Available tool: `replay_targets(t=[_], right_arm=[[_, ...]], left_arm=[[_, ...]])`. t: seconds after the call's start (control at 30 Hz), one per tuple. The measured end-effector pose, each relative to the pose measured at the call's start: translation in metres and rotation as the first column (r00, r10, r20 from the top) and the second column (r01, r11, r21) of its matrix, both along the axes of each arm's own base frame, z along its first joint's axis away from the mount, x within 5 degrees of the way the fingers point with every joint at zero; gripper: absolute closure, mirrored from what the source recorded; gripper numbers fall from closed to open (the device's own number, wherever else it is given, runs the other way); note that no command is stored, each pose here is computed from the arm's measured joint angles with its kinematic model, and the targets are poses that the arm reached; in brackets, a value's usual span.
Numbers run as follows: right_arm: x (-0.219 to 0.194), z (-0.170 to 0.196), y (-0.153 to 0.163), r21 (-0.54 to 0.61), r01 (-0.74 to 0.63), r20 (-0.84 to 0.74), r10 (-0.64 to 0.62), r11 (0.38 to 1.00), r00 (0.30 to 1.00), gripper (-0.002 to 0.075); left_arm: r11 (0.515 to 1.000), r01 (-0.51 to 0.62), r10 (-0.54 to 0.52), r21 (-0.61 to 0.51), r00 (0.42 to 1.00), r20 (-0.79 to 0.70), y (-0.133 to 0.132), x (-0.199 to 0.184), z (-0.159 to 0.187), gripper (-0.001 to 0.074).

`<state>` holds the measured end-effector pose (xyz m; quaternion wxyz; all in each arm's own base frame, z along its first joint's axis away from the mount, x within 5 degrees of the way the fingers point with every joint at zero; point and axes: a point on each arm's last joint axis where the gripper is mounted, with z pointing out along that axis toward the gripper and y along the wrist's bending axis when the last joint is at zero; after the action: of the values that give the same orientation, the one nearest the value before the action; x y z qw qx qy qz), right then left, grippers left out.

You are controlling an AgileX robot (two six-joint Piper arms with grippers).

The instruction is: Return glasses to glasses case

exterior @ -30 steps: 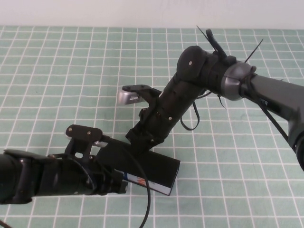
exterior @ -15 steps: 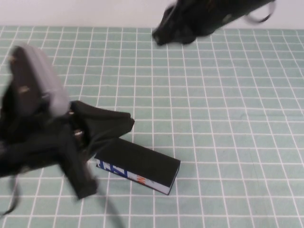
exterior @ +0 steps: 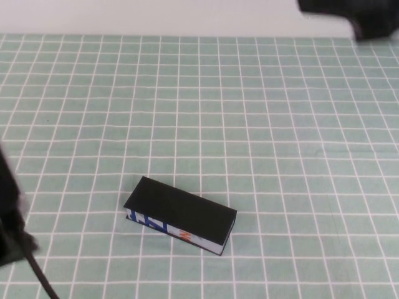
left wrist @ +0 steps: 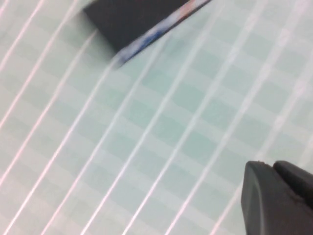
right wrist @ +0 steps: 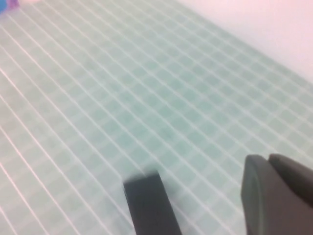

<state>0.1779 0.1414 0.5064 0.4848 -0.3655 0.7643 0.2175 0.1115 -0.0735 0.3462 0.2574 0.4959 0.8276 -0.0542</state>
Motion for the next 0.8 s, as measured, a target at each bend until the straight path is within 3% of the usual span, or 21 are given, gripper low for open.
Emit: replay_targets(t=[0.13,0.33,0.57,0.8], right_arm=[[-0.027,-0.027,-0.024,-0.061,0.048,0.023,-0.047,0.997,0.999,0.0739],[-0.062,-0.081,-0.054,-0.055,0.127,0.041,-0.125,0.990,0.991,0.0739],[-0.097,-0.146,-0.086,0.080,0.242,0.126,-0.250,0.967,0.960,0.0739],[-0.118,-0.218,-0.102,0.118,0.261,0.156,-0.277,0.958,0.948,0.0739]], left_arm=[[0.983,-0.160,0.151,0.086,0.982,0.110,0.020,0.000,0.005,0.0737],[0.952,-0.298,0.304,-0.068,0.896,0.323,0.041,-0.015,0.030,0.0737],[0.919,-0.217,0.356,-0.328,0.813,0.460,0.049,-0.046,0.054,0.0737],[0.900,-0.108,0.298,-0.423,0.860,0.414,0.041,-0.060,0.057,0.0737]])
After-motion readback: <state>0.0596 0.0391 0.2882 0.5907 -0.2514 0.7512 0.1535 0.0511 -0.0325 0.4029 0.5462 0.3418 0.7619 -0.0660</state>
